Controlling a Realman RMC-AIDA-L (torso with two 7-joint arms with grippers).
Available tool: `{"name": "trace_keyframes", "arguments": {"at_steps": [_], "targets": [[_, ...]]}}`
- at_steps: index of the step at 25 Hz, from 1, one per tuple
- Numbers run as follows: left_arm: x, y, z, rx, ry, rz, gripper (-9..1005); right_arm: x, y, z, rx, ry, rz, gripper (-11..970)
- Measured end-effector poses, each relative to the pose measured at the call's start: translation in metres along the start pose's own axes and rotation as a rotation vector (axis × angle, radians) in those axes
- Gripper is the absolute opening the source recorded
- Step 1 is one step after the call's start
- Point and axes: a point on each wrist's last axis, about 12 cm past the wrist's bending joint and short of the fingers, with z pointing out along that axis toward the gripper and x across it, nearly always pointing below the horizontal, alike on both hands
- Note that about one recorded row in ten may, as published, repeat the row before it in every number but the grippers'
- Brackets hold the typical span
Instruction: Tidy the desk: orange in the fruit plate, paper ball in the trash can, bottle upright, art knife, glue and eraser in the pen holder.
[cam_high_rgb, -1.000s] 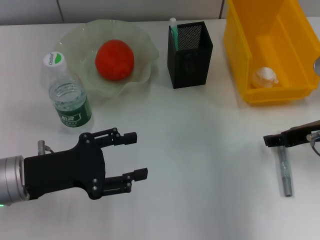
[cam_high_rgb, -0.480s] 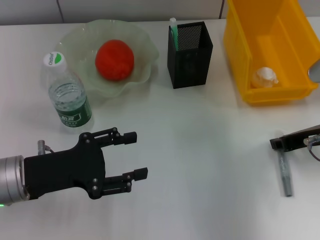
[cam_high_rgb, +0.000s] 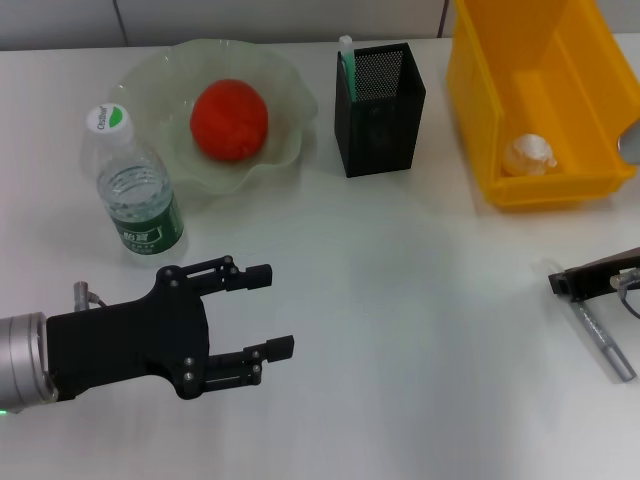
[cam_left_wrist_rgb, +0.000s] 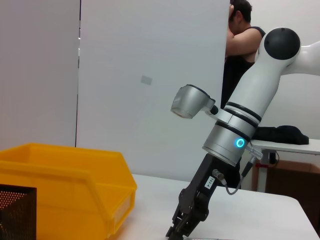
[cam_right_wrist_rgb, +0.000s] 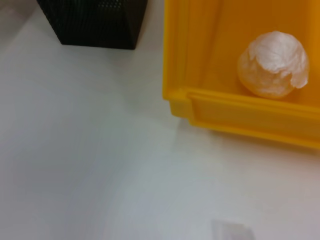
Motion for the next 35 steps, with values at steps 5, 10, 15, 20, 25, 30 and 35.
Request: {"name": "trace_keyframes", "arguments": {"at_steps": [5, 10, 15, 20, 25, 30, 35], "targets": [[0.001, -0.001, -0.001, -0.002, 0.001, -0.002, 732, -0.009, 0.002, -0.016, -0.017, -0.075, -0.020, 147], [0.000, 0.000, -0.001, 0.000, 0.000, -0.001, 732, -0.028, -0.001, -0.048, -0.142, -0.281, -0.032, 143], [-0.001, 0.000, 0.000, 0.004, -0.001, 0.002, 732, -0.056, -0.008, -0.065, -0.181, -0.610, -0.091, 140], [-0.001, 0.001, 0.001, 0.003, -0.001, 0.004, 732, -0.078, -0.010, -0.051, -0.235, -0.847, -0.138, 138], [-0.002, 0.002, 0.002, 0.005, -0.001, 0.005, 732, -0.098, -0.015, -0.012, -0.280, -0.935, -0.127, 137], [-0.002, 0.003, 0.004, 0.012, -0.002, 0.006, 732, -0.115, -0.006, 0.019, -0.308, -0.889, -0.161, 136], [-0.002, 0.003, 0.005, 0.015, 0.001, 0.005, 732, -0.122, 0.002, 0.022, -0.316, -0.884, -0.194, 137]]}}
